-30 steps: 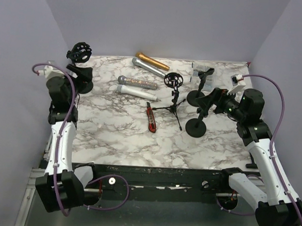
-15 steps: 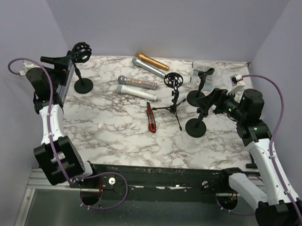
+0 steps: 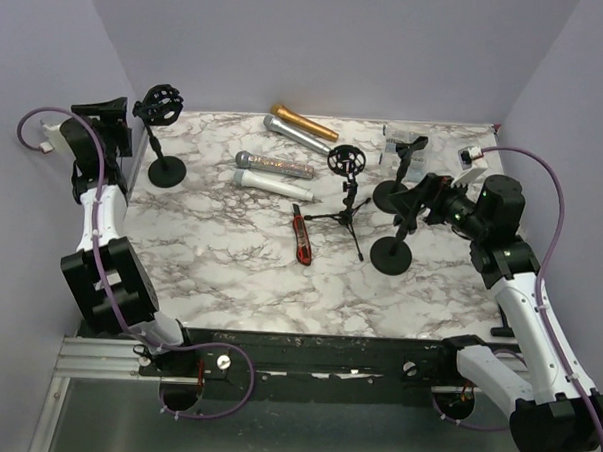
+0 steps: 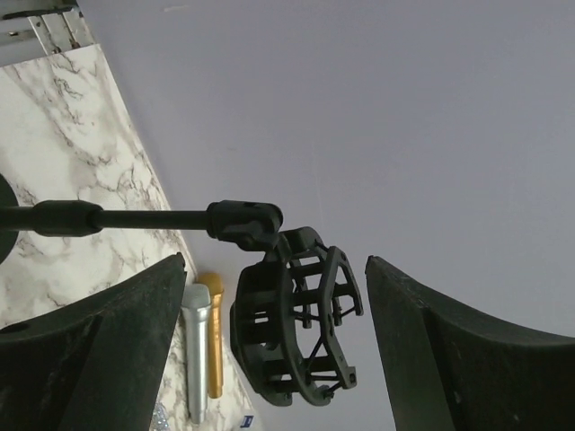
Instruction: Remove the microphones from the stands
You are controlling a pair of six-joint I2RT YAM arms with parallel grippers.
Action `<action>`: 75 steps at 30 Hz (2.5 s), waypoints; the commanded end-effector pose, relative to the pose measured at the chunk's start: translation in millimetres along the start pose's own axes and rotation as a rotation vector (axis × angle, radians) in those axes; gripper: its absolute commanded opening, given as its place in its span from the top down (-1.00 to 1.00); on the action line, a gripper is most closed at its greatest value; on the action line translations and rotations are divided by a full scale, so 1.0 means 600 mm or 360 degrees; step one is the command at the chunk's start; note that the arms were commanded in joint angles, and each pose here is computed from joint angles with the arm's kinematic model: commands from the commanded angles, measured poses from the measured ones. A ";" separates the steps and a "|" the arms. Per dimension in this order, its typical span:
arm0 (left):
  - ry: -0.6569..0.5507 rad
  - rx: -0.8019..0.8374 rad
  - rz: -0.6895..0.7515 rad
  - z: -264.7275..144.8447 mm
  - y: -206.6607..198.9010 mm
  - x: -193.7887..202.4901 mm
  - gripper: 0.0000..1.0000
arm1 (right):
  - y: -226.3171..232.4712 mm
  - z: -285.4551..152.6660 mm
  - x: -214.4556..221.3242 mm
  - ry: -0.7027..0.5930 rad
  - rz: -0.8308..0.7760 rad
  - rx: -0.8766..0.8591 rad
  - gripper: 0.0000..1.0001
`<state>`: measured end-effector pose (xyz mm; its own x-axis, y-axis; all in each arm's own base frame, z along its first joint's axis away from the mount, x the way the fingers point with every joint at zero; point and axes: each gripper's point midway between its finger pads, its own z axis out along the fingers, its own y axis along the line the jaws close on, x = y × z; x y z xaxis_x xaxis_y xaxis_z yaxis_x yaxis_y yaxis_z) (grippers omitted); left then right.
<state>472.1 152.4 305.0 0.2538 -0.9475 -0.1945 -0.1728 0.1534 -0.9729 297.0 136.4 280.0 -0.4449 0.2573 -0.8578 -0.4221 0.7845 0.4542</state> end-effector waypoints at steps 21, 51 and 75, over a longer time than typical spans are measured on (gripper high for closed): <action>-0.0151 -0.0293 0.0106 0.081 0.065 0.029 -0.11 | -0.013 0.017 0.025 0.0077 0.0027 0.0007 -1.00; 0.0028 -0.0680 0.0177 0.067 0.344 0.096 -0.08 | -0.021 0.027 0.034 0.0112 0.0050 0.0020 -1.00; 0.0137 0.0057 0.0592 -0.138 -0.008 0.137 -0.48 | -0.025 0.019 0.007 0.0106 0.0111 0.0135 -1.00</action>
<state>445.7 77.7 278.1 0.1503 -0.9033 -0.4018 -0.2589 0.3562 -0.8978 316.0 139.1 280.0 -0.4546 0.2638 -0.8507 -0.4119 0.7846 0.4634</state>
